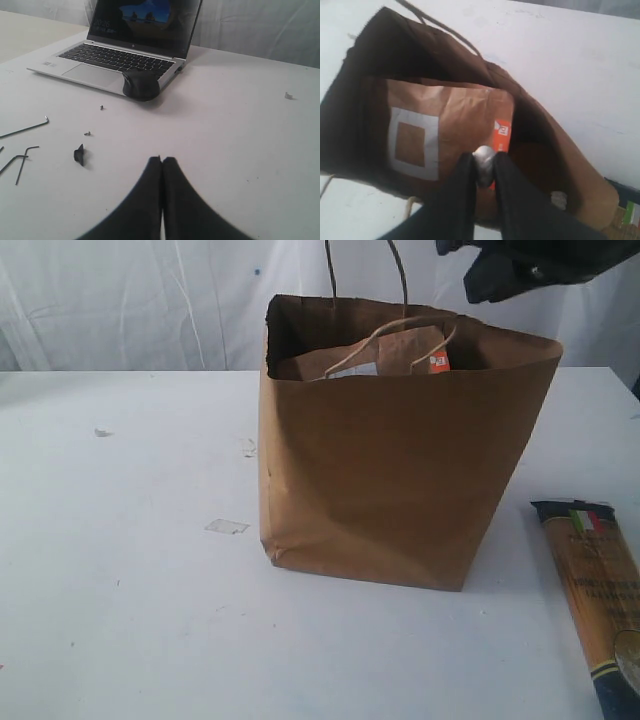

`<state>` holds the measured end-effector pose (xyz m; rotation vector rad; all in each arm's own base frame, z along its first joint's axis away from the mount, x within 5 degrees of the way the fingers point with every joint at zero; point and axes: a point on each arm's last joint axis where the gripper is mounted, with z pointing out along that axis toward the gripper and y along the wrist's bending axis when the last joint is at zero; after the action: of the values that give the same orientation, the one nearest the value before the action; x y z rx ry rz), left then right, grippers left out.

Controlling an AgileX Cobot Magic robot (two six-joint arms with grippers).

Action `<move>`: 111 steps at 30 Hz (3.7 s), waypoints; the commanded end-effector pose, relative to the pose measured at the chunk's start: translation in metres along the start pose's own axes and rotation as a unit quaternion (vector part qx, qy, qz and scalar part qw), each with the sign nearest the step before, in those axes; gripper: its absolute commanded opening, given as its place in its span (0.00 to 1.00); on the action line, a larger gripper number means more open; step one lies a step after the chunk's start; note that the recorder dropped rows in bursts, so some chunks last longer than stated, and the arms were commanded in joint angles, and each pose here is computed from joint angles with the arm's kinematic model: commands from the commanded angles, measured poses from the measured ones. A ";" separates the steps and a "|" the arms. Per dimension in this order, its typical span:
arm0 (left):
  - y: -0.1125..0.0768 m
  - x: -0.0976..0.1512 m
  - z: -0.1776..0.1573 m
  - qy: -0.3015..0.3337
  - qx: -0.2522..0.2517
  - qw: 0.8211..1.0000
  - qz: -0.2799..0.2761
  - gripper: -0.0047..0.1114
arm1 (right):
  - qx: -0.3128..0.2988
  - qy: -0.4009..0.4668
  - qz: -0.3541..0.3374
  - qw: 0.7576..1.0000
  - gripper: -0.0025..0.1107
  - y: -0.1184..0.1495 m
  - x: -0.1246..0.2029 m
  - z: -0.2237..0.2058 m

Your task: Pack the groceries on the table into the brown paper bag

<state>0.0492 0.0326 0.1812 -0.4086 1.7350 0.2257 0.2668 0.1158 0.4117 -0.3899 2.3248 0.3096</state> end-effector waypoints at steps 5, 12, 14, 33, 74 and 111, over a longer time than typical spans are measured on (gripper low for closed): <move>0.000 0.001 0.000 -0.002 0.001 1.000 0.007 0.04 | 0.015 0.037 -0.015 0.999 0.29 -0.004 0.003 0.016; 0.000 0.001 0.000 -0.002 0.001 1.000 0.007 0.04 | 0.033 0.044 -0.028 0.998 0.32 -0.007 0.004 0.015; 0.000 0.001 0.000 -0.002 0.001 1.000 0.007 0.04 | 0.053 0.039 -0.041 0.997 0.31 -0.011 0.003 0.011; 0.000 0.001 0.000 -0.002 0.001 1.000 0.007 0.04 | 0.443 -0.138 -0.004 0.886 0.02 -0.093 -0.001 -0.086; 0.000 0.001 0.000 -0.002 0.001 1.000 0.007 0.04 | 0.173 0.211 0.116 0.955 0.85 -0.157 0.137 0.140; 0.000 0.001 0.000 -0.002 0.001 1.000 0.007 0.04 | 0.160 0.272 0.134 0.939 0.78 -0.171 0.177 0.202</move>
<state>0.0492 0.0326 0.1812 -0.4086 1.7350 0.2257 0.3406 -0.0072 0.1334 -0.0194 2.8950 -0.0847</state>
